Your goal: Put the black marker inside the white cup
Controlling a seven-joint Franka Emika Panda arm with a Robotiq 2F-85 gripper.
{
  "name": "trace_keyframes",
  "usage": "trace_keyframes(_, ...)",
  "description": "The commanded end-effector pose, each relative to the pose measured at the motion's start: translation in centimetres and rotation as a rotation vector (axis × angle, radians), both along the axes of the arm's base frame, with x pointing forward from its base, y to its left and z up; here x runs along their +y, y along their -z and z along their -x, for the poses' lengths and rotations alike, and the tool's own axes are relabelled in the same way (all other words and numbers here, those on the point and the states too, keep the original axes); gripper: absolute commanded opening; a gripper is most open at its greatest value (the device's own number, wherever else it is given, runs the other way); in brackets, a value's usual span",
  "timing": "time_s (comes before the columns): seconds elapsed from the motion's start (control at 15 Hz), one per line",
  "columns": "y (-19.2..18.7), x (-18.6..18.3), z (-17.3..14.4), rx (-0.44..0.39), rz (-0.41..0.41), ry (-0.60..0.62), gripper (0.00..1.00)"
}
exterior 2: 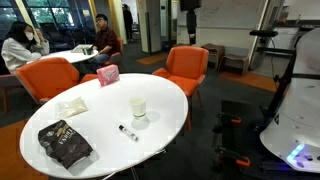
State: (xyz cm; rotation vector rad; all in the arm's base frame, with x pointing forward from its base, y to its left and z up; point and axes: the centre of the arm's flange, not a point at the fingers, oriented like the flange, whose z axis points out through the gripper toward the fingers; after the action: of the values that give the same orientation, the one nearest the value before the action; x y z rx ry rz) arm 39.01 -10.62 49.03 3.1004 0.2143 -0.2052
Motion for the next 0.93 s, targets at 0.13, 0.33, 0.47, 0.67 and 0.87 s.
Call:
trace_keyframes(0.13, 0.2, 0.3, -0.1, -0.007, 0.000, 0.012, 1.00)
trace_keyframes(0.33, 1.2, 2.6, -0.7, -0.017, -0.013, 0.063, 1.00)
trace_keyframes(0.47, 2.9, 4.9, -1.5, -0.034, -0.056, 0.110, 1.00)
trace_keyframes(0.67, 6.4, 8.6, -3.7, -0.105, -0.097, 0.222, 1.00)
trace_keyframes(0.87, 10.5, 12.0, -5.7, -0.168, -0.055, 0.280, 1.00)
